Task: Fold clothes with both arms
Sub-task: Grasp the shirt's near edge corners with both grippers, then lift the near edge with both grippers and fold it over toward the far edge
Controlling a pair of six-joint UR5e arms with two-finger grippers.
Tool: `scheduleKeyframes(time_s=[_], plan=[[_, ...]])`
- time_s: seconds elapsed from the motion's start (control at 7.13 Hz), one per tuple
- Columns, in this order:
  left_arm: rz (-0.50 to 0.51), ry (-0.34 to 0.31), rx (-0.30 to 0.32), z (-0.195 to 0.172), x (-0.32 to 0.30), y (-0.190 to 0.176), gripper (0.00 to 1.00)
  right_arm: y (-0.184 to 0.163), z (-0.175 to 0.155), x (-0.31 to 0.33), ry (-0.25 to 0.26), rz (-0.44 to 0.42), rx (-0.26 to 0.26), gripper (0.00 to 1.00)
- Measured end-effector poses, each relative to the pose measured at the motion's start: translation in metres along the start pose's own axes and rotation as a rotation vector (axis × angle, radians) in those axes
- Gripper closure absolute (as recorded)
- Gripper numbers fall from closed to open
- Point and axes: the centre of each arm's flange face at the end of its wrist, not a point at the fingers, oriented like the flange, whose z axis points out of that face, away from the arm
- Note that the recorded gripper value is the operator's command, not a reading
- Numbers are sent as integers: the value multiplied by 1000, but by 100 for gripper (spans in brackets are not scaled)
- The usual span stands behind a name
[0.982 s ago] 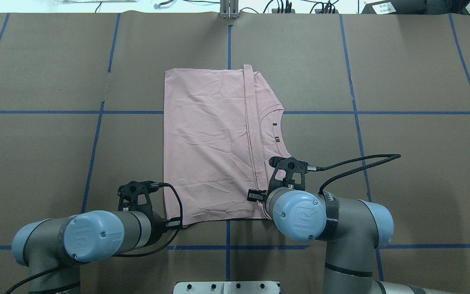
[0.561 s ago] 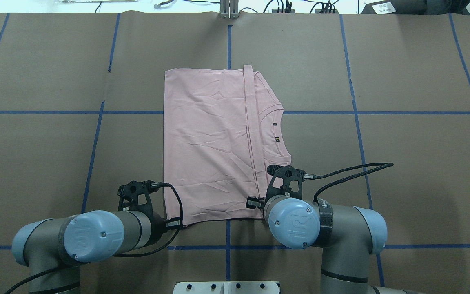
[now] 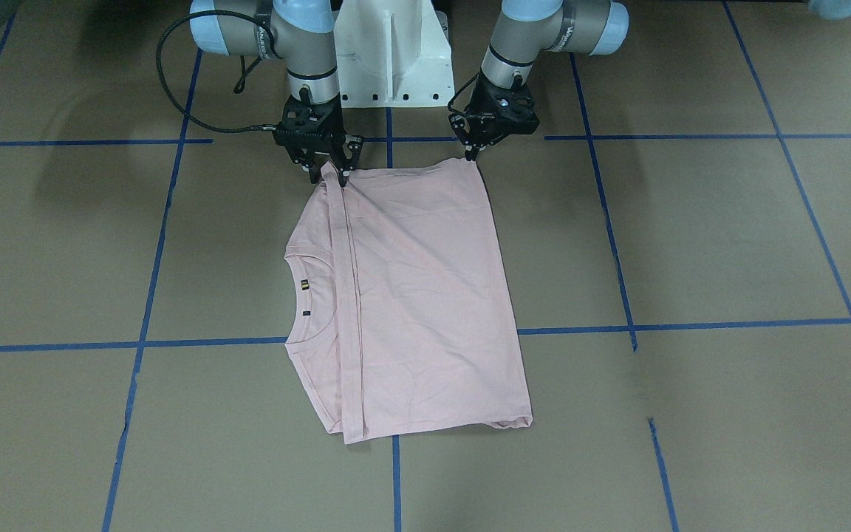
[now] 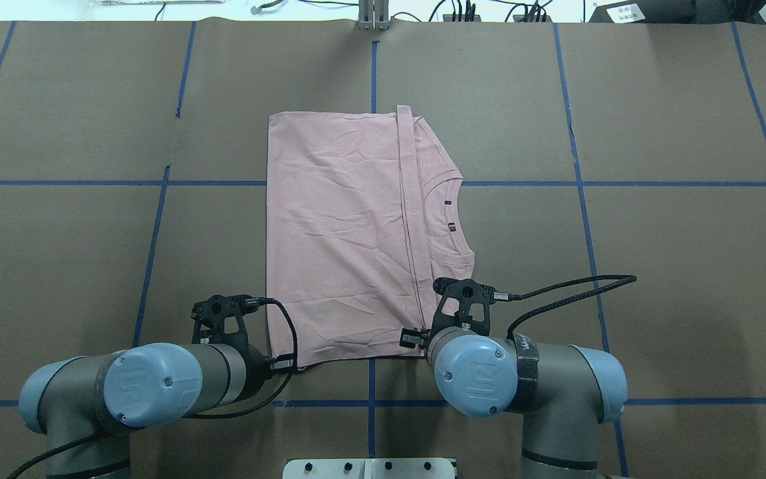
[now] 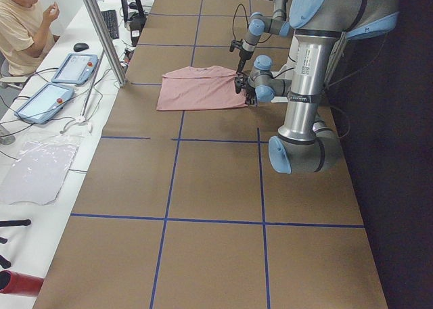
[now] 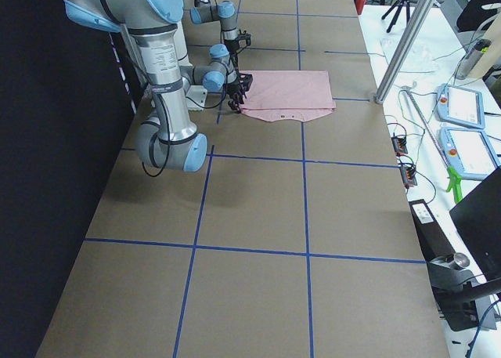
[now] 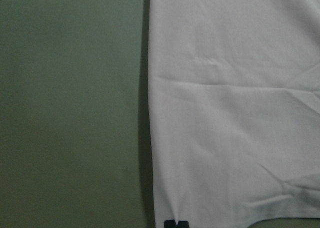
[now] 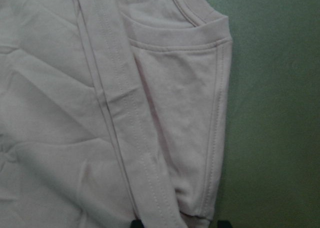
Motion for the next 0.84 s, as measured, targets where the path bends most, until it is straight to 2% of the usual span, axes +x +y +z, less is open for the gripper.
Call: scheduleKeyframes(time_s=[0.14,0.28,0.84], plan=[[0,0,0,0,0,0,100,1,1,0,2,2,1,64],[0,1,-1,0,0,0,100,1,1,0,2,5,1,100],[0,2,0,0,1,0,100,2,4,-9,0,45,11,100]])
